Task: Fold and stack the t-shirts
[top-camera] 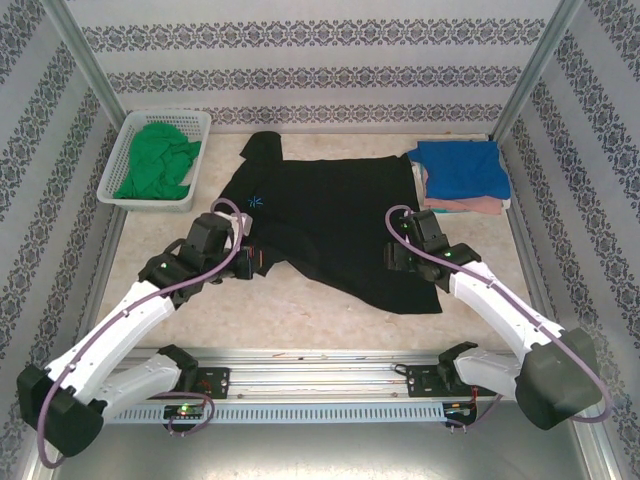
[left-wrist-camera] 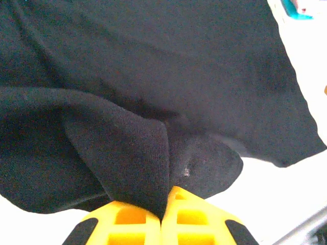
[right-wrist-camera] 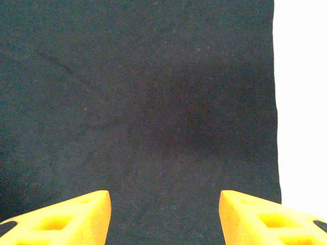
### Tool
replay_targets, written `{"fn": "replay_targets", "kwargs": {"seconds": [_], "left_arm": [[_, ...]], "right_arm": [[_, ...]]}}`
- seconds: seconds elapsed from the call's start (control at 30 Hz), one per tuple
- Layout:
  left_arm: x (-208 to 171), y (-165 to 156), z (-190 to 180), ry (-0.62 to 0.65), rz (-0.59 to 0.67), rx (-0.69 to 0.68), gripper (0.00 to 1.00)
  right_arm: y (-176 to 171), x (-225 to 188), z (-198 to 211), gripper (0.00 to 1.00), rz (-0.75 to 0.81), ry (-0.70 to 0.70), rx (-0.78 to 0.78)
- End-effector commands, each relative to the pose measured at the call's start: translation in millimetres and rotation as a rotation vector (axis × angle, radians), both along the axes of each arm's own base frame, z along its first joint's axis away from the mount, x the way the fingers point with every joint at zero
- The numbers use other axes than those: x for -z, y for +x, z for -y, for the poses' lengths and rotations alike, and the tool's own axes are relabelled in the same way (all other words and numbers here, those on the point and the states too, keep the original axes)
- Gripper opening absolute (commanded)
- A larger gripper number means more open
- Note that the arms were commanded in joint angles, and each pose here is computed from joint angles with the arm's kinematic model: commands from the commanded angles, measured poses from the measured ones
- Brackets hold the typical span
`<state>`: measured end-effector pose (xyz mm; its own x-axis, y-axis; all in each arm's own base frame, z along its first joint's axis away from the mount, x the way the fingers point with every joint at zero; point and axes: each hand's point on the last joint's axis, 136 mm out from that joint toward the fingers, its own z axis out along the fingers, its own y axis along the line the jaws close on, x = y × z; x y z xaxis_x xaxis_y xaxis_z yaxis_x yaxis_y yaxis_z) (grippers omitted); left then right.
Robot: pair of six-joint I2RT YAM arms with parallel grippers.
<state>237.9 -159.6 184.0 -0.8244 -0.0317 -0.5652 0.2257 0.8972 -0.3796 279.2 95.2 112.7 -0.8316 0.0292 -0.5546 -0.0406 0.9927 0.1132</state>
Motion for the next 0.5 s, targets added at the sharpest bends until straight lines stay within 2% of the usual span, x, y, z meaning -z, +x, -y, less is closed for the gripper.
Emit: {"fn": "replay_targets", "kwargs": {"seconds": [0.0,0.1,0.3,0.4,0.47], "left_arm": [[43,-57,-26,0.175,-0.277,-0.030,0.00],[46,-81,-15,0.174,-0.341,0.024,0.00],[44,-118,16,0.124,-0.386,0.178,0.00],[49,-129,12,0.118,-0.415,0.184,0.01],[48,-134,9,0.102,-0.412,0.186,0.20]], "right_arm": [[-10,8,9,0.59,-0.042,-0.017,0.041],[-13,12,7,0.59,-0.063,-0.015,0.029],[-16,20,9,0.60,-0.072,-0.035,0.029],[-11,20,0,0.60,-0.068,-0.029,0.003],[-8,20,-5,0.61,-0.070,-0.041,-0.001]]}}
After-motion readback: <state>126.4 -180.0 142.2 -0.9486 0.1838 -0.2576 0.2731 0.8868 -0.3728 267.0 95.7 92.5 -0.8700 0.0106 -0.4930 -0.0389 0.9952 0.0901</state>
